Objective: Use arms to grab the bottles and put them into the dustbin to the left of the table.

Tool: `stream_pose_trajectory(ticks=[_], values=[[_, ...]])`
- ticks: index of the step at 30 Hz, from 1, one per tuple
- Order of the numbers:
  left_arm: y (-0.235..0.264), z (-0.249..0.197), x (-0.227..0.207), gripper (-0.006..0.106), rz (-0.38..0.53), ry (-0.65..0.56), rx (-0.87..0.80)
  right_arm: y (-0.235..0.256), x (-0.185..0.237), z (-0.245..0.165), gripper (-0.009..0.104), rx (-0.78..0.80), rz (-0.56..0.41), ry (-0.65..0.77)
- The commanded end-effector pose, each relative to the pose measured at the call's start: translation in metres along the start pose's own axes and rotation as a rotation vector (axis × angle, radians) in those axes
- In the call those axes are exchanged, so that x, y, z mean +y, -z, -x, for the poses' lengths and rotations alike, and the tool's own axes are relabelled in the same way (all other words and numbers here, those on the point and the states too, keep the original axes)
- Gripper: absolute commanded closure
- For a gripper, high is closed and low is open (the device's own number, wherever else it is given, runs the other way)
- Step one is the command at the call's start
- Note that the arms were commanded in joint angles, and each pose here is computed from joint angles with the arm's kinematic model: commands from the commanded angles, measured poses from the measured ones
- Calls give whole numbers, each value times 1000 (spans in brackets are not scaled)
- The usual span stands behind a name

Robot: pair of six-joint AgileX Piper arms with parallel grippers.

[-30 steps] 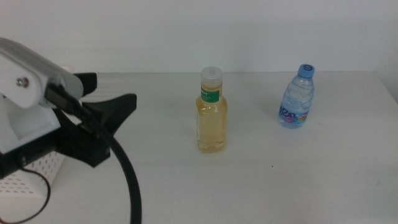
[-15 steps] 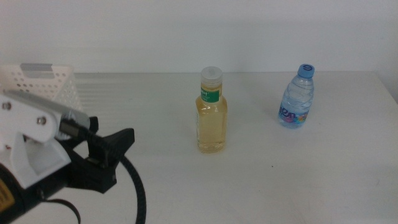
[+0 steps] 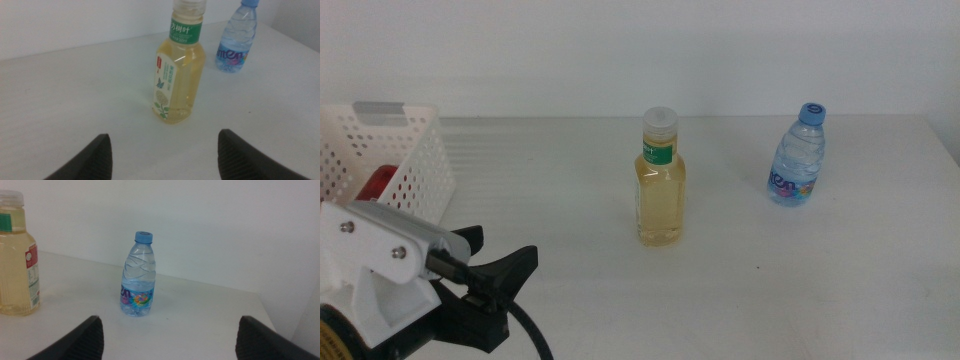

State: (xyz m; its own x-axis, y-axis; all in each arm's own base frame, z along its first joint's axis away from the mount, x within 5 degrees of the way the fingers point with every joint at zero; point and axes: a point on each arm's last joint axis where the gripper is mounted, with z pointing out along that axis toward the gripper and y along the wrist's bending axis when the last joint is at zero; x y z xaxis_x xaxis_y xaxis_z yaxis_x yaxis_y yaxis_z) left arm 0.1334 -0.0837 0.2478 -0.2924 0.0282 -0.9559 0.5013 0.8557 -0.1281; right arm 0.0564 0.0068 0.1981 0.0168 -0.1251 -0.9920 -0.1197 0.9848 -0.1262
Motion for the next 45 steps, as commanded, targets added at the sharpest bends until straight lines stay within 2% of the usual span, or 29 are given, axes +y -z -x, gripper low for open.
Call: stream_pose_trajectory(ticks=[1, 4, 15, 18, 22, 23, 33, 45], values=[[1, 16, -2, 36, -10, -15, -116, 3, -1, 11, 24, -106, -18, 18], [1, 16, -2, 36, -9, -64, -116, 3, -1, 11, 24, -106, -18, 18], [-7, 14, -2, 35, -14, -79, -104, 3, -1, 11, 24, -106, -18, 18], [-17, 7, -1, 29, -9, -62, -60, 3, -1, 11, 24, -106, -18, 18], [-30, 5, -1, 11, -13, -62, -75, 3, -1, 11, 24, -106, -18, 18], [-32, 5, -1, 10, -16, -62, -88, 3, -1, 11, 24, -106, -18, 18], [-68, -4, -4, 10, -77, -91, -210, 3, -1, 11, 24, -106, -18, 18], [-113, -30, -6, 10, -151, -36, -287, 3, -1, 11, 24, -106, -18, 18]])
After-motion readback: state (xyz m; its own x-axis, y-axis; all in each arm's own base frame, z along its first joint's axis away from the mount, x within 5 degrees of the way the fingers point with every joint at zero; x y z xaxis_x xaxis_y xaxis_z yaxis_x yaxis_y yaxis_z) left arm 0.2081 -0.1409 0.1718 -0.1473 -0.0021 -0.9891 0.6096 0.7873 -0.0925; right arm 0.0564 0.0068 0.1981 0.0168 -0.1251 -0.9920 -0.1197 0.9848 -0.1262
